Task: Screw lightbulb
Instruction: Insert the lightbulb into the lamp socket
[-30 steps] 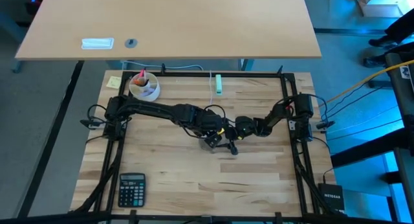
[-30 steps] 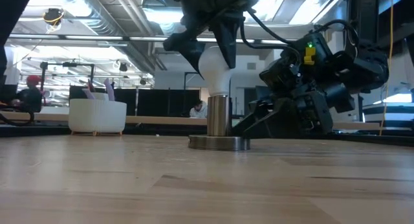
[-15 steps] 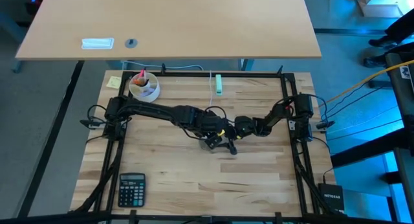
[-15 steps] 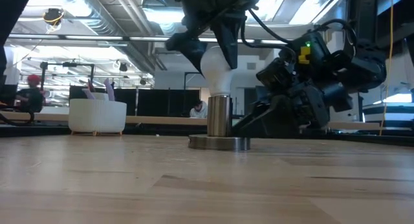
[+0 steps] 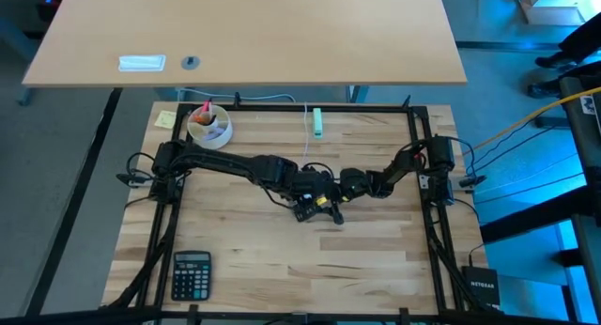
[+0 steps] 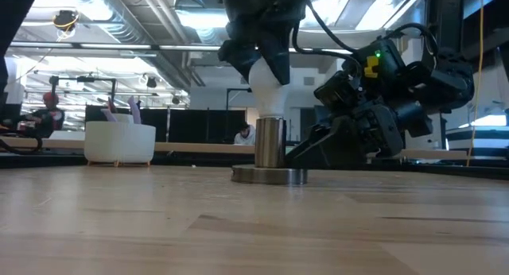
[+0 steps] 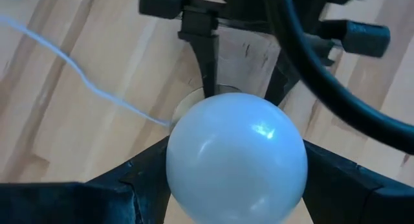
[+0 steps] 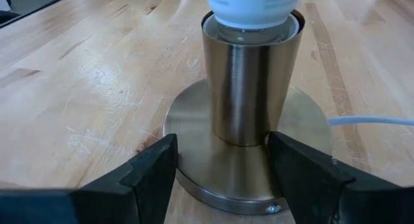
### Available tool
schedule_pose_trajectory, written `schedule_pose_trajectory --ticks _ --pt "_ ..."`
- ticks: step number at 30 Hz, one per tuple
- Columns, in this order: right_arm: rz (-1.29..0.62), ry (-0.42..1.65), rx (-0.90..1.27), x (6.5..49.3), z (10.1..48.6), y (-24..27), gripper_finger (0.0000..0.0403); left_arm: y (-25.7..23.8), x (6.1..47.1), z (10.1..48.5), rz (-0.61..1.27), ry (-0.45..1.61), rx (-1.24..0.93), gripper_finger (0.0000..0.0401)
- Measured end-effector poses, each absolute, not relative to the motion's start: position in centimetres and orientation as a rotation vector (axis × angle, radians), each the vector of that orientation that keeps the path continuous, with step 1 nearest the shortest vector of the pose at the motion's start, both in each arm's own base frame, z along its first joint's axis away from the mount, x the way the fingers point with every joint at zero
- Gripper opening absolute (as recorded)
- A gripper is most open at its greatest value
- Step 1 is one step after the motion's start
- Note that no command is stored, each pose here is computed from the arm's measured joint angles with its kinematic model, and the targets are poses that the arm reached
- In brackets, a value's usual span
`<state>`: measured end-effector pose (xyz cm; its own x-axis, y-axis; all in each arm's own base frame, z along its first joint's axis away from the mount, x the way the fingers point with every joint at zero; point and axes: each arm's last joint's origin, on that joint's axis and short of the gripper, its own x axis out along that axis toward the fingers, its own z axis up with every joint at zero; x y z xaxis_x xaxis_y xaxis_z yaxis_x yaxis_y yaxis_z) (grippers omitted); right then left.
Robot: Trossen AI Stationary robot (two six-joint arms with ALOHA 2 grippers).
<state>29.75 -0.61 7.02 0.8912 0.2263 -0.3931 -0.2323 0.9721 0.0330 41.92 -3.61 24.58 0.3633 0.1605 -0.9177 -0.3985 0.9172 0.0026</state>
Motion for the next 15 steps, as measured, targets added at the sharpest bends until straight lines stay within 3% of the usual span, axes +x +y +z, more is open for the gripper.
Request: schedule_pose_trajectory --ticks 15 --pt "0.25 0.405 -0.036 29.74 7.01 -0.6 0.0248 -3.21 41.93 24.56 0.097 1.201 0.134 0.0267"
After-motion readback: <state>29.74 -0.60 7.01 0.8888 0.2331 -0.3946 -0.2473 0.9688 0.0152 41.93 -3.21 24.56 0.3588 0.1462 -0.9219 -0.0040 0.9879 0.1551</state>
